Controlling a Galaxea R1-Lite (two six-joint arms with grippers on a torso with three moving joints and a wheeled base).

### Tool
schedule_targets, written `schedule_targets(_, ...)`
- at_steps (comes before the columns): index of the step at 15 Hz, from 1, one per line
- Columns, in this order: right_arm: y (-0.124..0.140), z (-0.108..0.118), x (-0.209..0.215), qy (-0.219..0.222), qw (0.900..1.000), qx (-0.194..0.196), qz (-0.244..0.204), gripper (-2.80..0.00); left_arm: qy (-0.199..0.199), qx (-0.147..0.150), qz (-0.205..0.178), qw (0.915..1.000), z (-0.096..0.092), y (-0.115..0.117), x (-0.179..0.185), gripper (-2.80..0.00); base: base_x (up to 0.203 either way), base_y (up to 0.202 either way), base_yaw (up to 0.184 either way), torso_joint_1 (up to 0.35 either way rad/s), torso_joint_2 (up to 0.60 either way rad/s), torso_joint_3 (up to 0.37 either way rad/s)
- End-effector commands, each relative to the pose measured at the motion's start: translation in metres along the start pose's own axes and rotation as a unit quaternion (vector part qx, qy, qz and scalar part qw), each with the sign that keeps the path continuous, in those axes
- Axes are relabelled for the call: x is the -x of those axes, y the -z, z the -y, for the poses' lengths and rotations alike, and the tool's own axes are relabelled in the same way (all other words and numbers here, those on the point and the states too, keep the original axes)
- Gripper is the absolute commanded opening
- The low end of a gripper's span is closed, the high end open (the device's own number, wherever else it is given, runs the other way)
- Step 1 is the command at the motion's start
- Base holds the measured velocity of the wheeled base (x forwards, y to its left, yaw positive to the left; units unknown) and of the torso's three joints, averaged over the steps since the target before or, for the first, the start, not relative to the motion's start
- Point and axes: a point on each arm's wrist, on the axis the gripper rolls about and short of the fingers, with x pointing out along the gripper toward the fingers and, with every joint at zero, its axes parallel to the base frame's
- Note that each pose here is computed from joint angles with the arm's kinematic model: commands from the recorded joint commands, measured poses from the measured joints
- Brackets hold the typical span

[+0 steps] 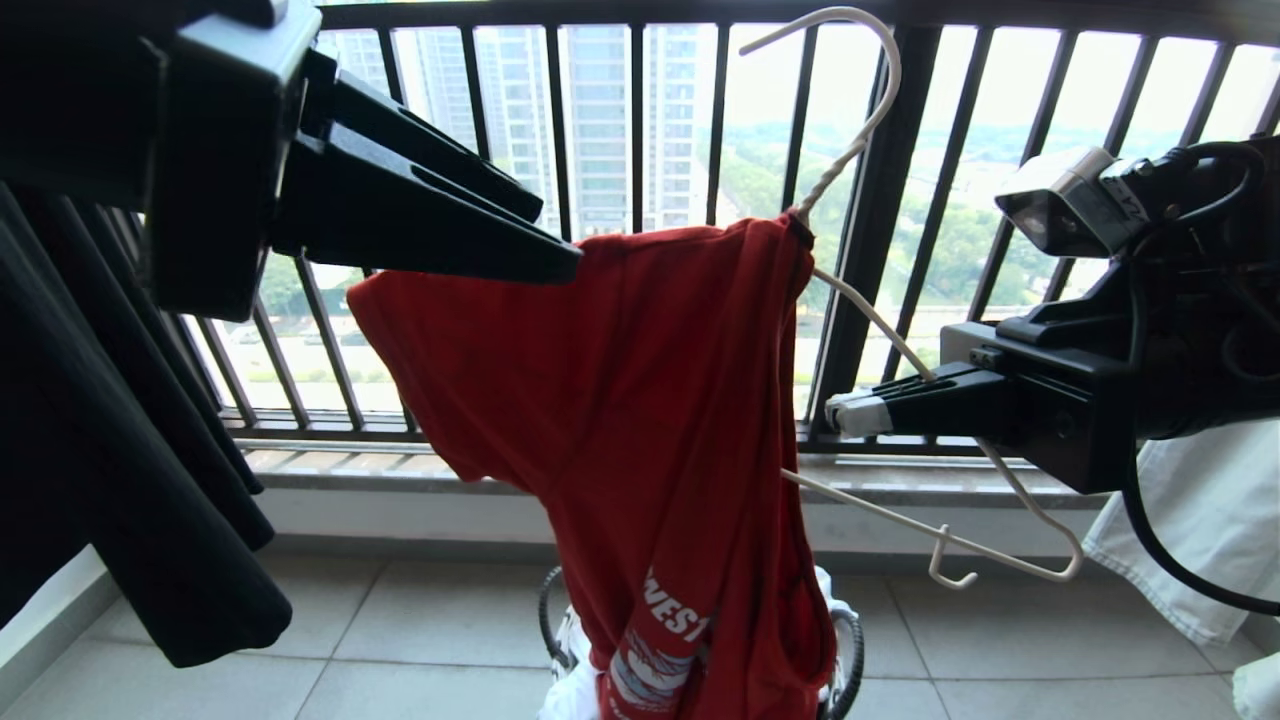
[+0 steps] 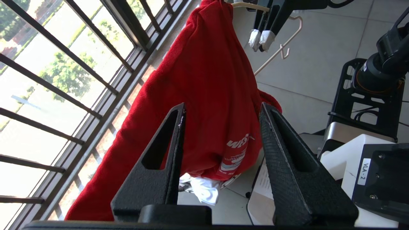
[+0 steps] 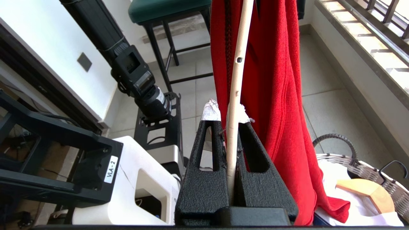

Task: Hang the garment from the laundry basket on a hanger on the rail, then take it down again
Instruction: Hang the clothes on the clothes rack

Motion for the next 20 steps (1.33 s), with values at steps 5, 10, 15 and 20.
schedule_targets(5,0.000,-0.005,0.002,-0.004,1.000,0.007,0.002,-2.80,0.005,-0.001,-0.007,1.0000,-0.010,0.001,-0.030,0.00,0.000,0.000,0.000,0.000,0.00,0.000)
schedule_targets(10,-0.001,-0.012,0.005,-0.015,1.000,0.014,0.006,-2.80,0.026,-0.004,-0.011,0.9996,-0.008,0.001,-0.049,0.00,0.000,0.000,0.000,0.000,0.00,0.000)
schedule_targets(15,0.003,-0.017,0.003,-0.024,0.999,0.026,0.003,-2.80,0.043,-0.008,-0.017,0.9989,-0.003,0.001,-0.061,0.00,0.000,0.000,0.000,0.000,0.00,0.000)
schedule_targets(20,0.005,-0.019,-0.001,-0.034,0.999,0.029,-0.001,-2.80,0.046,-0.004,-0.031,0.9984,-0.004,0.005,-0.071,0.00,0.000,0.000,0.000,0.000,0.00,0.000)
